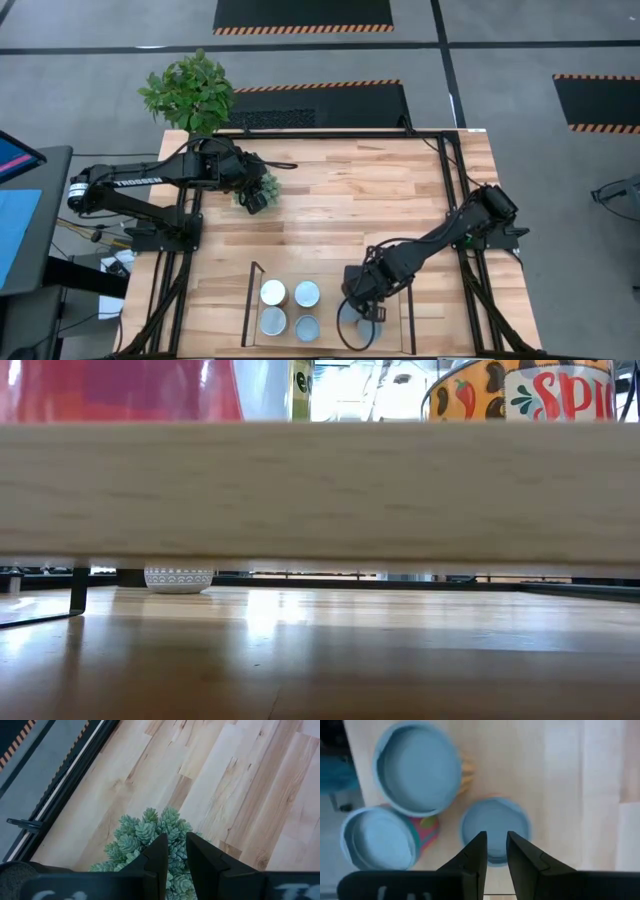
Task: Pick and place cans onto a shelf
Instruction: Adjust the cans on the shelf
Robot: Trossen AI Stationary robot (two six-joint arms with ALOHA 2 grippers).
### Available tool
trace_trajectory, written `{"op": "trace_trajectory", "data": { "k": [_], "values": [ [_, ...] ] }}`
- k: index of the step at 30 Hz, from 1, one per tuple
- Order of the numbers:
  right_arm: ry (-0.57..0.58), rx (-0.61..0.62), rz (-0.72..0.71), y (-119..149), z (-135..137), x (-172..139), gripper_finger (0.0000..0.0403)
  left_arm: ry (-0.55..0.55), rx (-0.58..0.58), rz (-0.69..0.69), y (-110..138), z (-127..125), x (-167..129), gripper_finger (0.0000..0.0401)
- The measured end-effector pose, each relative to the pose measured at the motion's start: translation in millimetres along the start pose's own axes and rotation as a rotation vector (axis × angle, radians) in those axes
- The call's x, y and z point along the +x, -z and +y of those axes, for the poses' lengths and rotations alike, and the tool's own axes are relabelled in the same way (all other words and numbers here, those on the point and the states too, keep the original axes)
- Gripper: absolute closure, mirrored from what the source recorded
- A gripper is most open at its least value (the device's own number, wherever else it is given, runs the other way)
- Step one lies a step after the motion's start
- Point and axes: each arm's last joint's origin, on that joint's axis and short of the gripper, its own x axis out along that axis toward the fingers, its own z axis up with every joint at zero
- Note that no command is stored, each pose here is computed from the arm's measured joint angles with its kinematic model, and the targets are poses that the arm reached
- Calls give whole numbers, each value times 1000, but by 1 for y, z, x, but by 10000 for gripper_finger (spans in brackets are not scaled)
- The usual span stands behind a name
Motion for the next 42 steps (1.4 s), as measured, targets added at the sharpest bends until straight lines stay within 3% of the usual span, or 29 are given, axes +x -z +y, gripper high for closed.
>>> {"op": "trace_trajectory", "data": {
  "k": [21, 28, 37, 42],
  "values": [
    [-89, -75, -56, 7, 24, 2, 306, -6, 5, -1, 0, 0, 0, 342],
    [-104, -26, -13, -3, 28, 29, 306, -8, 6, 0, 0, 0, 0, 342],
    [-91, -14, -85, -12, 27, 32, 306, -9, 5, 0, 0, 0, 0, 342],
    [-8, 15, -128, -16, 19, 32, 307, -9, 25, 1, 0, 0, 0, 342]
  ]
}}
